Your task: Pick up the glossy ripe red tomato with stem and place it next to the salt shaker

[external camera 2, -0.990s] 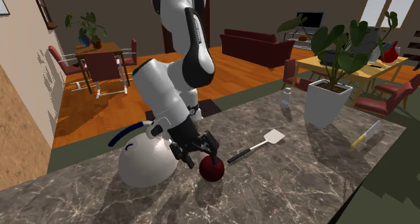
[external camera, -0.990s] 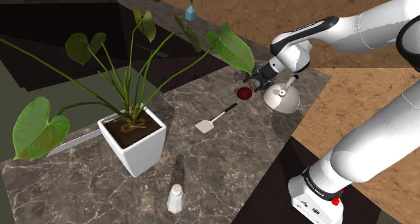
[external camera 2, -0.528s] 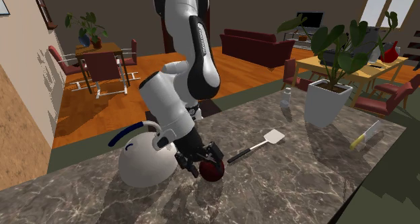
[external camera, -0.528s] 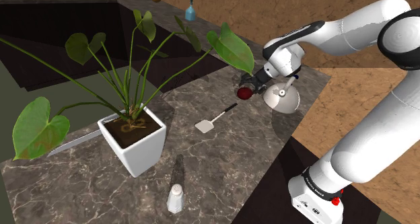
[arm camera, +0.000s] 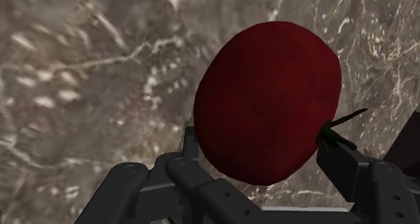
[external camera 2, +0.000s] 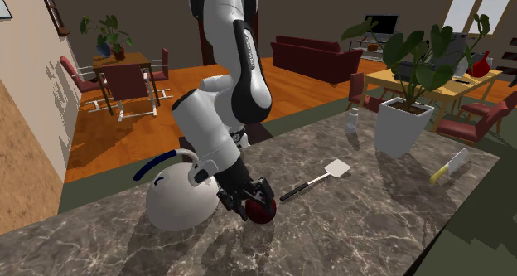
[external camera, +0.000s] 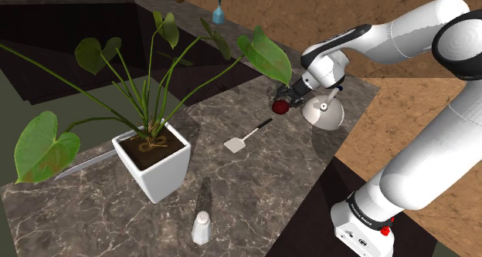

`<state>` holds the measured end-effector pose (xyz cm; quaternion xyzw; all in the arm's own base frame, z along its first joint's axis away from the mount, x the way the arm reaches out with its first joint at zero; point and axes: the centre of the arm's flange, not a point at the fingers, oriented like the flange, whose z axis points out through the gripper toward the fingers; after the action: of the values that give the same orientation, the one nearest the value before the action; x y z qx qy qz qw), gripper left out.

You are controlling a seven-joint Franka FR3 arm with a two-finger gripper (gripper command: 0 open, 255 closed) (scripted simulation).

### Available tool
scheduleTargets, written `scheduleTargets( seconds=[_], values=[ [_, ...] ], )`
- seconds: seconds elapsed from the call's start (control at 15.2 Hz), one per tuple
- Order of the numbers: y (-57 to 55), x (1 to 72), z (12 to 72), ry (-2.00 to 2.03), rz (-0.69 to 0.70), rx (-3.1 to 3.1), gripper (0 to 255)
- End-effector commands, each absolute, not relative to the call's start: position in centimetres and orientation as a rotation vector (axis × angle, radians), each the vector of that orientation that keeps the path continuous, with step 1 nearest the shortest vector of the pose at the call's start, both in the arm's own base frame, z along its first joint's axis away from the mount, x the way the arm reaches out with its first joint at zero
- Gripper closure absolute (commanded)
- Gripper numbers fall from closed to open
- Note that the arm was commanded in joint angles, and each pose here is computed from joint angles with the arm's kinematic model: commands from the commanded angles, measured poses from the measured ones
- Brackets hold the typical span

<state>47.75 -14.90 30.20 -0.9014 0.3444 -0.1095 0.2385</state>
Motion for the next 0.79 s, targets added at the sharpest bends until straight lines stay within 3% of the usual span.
scheduleTargets(
  seconds=[0.0,0.73],
  values=[
    [-14.9,47.7,30.1,0.943,-0.298,-2.469,255],
    [-14.9,47.7,31.7,0.943,-0.298,-2.469,255]
  ],
)
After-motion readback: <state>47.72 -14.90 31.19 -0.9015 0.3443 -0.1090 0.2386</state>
